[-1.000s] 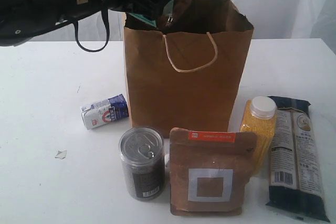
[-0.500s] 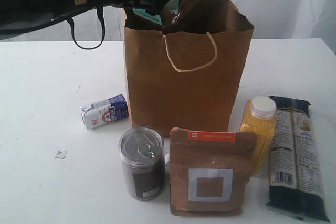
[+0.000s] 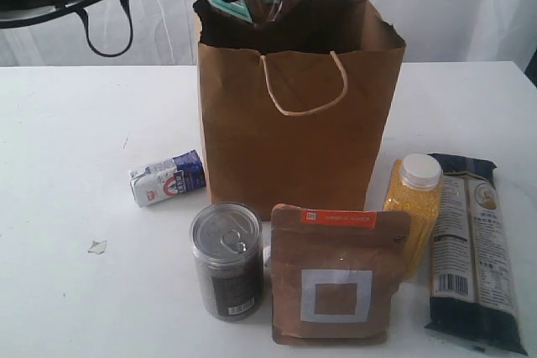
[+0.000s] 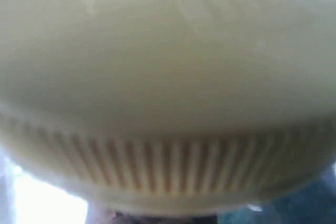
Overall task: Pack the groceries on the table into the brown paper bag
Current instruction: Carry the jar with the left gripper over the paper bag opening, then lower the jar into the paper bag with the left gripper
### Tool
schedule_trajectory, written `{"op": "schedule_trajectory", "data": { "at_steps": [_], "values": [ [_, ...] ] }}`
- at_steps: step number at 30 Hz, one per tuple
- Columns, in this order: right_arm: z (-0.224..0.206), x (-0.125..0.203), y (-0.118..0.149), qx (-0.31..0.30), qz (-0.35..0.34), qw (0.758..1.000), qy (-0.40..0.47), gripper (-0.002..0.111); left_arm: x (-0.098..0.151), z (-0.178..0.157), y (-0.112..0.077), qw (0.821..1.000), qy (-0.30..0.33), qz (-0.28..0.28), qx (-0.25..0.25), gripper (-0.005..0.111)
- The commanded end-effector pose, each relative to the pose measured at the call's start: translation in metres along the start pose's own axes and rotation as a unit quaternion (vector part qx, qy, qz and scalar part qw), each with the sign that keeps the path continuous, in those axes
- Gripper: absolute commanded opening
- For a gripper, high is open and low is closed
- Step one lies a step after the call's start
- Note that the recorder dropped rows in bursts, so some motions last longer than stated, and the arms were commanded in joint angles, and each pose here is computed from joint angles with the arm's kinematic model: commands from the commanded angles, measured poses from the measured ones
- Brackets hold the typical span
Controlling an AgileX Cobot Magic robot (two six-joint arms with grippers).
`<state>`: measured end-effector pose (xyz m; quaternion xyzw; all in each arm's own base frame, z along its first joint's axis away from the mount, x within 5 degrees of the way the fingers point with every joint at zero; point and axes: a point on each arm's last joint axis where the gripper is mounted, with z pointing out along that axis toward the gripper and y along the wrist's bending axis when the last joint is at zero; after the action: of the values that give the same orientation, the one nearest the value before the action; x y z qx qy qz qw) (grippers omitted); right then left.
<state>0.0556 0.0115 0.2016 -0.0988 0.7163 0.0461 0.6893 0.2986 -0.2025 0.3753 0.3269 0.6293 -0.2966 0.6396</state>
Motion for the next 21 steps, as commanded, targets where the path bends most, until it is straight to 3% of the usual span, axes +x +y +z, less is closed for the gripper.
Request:
{"op": "schedule_trajectory", "data": {
  "at_steps": [1, 15, 21],
  "values": [
    [0.000, -0.001, 0.000, 0.004, -0.002, 1.000, -0.007, 0.000, -0.009, -0.008, -0.001, 0.999, -0.017, 0.011, 0.051, 0.000],
    [0.000, -0.001, 0.000, 0.004, -0.002, 1.000, -0.007, 0.000, 0.004, -0.002, 0.004, 0.994, 0.003, 0.018, 0.104, 0.000],
    [0.000, -0.001, 0.000, 0.004, -0.002, 1.000, -0.007, 0.000, -0.011, 0.007, 0.009, 0.993, 0.012, 0.040, 0.112, 0.000]
  ]
}}
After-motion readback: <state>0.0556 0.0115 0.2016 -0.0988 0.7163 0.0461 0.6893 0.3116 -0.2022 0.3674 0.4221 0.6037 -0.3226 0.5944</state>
